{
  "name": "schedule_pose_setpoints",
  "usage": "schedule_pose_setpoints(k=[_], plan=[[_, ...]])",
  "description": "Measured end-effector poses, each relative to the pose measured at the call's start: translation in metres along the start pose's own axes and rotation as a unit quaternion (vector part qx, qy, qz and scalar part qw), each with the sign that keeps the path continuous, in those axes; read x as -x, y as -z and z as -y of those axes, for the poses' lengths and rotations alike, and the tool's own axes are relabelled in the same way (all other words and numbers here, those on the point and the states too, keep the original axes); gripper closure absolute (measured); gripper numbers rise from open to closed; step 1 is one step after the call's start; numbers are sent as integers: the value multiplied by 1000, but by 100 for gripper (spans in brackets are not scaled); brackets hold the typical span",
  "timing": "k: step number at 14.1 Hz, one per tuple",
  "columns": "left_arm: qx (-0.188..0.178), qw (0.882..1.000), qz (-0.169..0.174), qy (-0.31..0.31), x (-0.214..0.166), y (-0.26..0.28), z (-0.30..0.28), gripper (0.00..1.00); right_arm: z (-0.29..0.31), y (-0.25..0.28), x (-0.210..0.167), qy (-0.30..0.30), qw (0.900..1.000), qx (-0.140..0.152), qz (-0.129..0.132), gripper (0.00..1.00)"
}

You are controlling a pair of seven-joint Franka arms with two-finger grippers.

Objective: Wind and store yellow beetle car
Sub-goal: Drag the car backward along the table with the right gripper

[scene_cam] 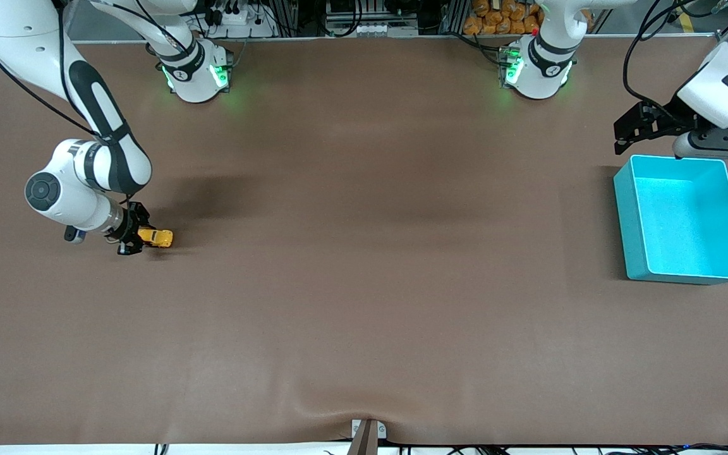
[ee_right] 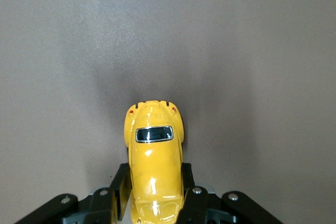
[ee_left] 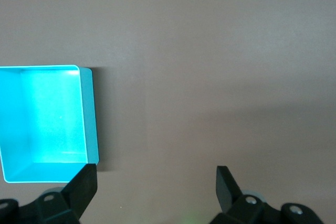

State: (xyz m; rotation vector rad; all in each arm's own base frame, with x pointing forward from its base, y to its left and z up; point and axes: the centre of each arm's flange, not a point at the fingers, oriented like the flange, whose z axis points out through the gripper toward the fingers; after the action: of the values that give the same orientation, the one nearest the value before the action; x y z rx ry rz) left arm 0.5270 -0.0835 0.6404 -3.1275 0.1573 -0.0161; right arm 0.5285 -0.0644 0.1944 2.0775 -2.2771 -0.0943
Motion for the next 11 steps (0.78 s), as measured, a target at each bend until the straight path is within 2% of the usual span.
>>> schedule_pose_setpoints(k=[11], plan=[[0,1000,0,0,0,0,0,0,7,0,-37,12,999,4,-31,57]])
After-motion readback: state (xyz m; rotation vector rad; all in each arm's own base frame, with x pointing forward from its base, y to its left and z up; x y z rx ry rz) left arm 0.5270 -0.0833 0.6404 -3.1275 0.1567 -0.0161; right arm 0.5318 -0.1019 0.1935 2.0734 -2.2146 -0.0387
